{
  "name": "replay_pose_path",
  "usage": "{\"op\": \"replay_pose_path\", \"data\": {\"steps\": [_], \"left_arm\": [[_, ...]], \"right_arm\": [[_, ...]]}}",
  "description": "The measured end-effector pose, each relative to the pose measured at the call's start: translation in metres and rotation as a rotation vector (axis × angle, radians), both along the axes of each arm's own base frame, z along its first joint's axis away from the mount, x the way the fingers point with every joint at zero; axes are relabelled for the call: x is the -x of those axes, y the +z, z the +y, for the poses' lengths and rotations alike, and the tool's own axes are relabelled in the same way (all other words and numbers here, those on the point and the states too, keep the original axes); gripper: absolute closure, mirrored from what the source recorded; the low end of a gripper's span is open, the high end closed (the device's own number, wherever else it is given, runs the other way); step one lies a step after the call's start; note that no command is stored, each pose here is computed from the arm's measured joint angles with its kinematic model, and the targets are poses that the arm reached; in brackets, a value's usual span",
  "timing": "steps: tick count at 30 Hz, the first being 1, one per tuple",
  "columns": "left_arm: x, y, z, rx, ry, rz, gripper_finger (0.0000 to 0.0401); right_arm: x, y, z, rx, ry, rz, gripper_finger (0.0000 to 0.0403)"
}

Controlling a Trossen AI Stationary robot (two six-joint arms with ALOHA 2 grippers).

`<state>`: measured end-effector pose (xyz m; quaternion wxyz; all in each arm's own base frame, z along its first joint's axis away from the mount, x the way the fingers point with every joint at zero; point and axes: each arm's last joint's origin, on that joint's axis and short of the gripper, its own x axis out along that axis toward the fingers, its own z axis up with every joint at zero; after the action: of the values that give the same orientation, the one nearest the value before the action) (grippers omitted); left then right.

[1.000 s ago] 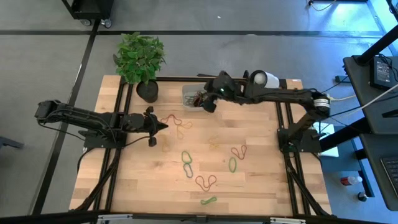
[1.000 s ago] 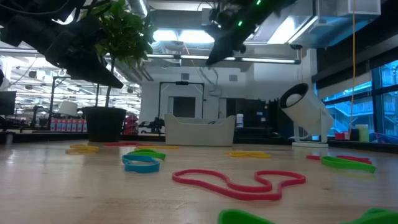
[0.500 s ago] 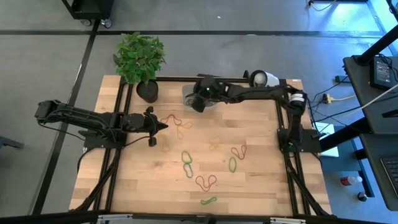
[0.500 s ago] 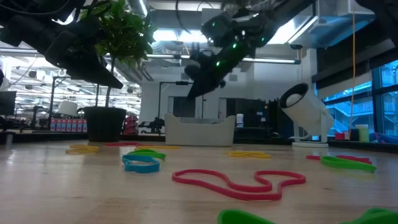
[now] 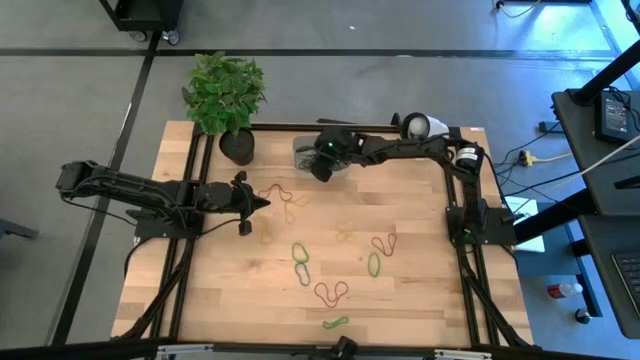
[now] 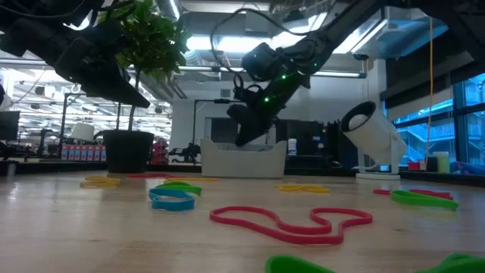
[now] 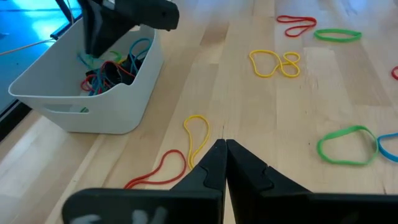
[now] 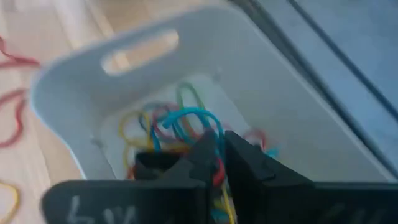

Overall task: Pick and place rubber bands into bin
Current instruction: Put the blue rubber band into the gray bin, then put the red rubber band into the gray bin

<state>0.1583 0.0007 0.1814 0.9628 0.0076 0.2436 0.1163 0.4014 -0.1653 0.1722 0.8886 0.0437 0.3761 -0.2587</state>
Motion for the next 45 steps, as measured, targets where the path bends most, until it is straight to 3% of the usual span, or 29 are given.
{"op": "replay_pose_path", "data": {"steps": [8,13,19,25,28,35,45], "left_arm": [[0.000,0.000,0.000,0.000,0.000,0.000,0.0395],[0.000,0.000,0.000,0.000,-0.001,0.000,0.0397],[0.000,0.001,0.000,0.000,0.000,-0.008,0.0393],[0.000,0.001,0.000,0.000,0.000,-0.009,0.0397],[-0.001,0.001,0.000,0.001,0.000,-0.015,0.0397],[-0.004,0.007,0.000,-0.046,-0.023,-0.072,0.0400],[-0.007,0.006,0.003,-0.074,0.099,-0.045,0.0399]], "right_arm": [[0.008,-0.004,0.001,-0.038,-0.008,0.089,0.0278],[0.017,0.008,0.004,-0.033,0.012,0.145,0.0259],[0.036,0.040,0.021,-0.047,0.038,0.208,0.0285],[0.069,0.053,0.067,-0.035,0.064,0.202,0.0359],[0.100,0.049,0.097,-0.031,0.055,0.159,0.0395],[0.174,0.027,0.156,-0.153,0.052,-0.061,0.0396],[0.231,-0.041,0.200,-0.165,0.192,-0.429,0.0400]]}}
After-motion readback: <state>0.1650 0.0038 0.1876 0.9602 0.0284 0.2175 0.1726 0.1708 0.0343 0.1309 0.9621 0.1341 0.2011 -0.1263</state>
